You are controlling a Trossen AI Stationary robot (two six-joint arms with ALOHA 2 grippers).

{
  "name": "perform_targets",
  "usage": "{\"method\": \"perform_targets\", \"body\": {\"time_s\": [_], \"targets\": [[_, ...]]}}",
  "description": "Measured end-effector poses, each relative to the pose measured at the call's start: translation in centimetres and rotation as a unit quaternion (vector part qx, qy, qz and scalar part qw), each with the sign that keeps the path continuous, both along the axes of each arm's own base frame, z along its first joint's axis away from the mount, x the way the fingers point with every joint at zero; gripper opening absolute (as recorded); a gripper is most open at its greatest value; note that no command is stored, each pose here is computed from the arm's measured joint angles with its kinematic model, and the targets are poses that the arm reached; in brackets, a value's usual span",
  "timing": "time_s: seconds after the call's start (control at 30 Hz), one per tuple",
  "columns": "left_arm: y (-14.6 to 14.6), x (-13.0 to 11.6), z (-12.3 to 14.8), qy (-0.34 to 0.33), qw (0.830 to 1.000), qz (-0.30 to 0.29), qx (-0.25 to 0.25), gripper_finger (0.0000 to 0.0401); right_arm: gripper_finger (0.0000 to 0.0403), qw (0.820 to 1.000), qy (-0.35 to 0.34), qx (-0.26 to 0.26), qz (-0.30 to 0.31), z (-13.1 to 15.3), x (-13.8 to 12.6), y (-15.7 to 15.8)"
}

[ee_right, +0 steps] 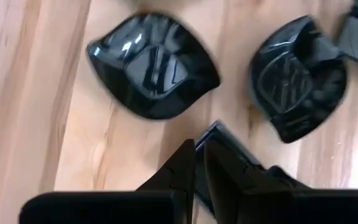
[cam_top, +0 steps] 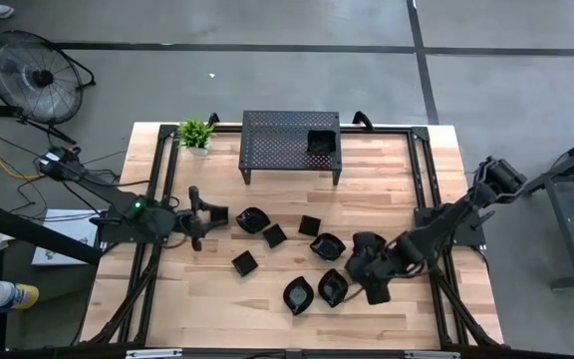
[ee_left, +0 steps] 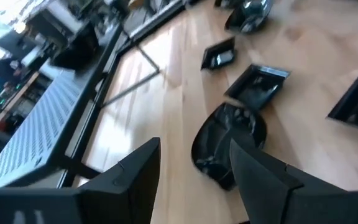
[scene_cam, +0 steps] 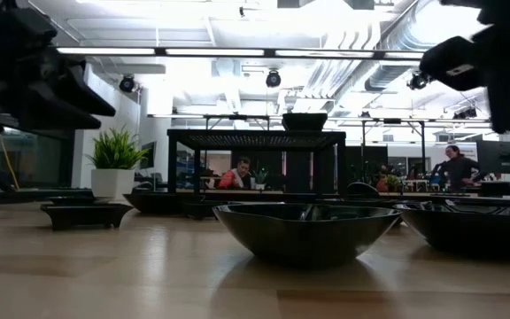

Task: Pick & Place Mini shaped plates
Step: Put the square plate on the shelf

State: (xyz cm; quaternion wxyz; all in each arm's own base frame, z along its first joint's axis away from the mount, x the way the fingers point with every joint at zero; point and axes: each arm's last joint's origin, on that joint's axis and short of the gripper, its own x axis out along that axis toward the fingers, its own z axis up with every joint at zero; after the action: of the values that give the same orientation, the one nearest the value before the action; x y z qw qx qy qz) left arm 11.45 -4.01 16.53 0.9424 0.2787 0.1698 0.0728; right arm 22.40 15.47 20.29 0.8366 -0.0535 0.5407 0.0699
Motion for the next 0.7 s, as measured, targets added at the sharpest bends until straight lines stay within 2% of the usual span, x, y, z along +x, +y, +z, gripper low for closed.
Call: {"method": "perform_targets", "body": {"time_s": [0.1, 0.37, 0.53, 0.7], "targets": [[0.1, -0.4, -0.1, -0.011, 1.000, -0.022, -0.004, 0.0188, 0.0030, 0.999, 0.013, -0.023, 0.039, -0.6, -0.5, 0.7], [0.4, -0.9, -1.5, -0.021, 0.999, -0.022, -0.014, 0.0188, 0.0034, 0.992, 0.049, -0.069, 0.097, -2.4, -0.5, 1.4], [0.3, -0.9, -1.6, -0.024, 0.999, -0.031, -0.022, 0.0188, 0.0072, 0.987, 0.091, -0.091, 0.102, -3.5, -0.8, 1.2], [0.3, -0.9, -1.6, -0.023, 0.999, -0.030, -0.020, 0.0188, 0.0116, 0.985, 0.095, -0.106, 0.100, -3.9, -0.7, 1.2]]}}
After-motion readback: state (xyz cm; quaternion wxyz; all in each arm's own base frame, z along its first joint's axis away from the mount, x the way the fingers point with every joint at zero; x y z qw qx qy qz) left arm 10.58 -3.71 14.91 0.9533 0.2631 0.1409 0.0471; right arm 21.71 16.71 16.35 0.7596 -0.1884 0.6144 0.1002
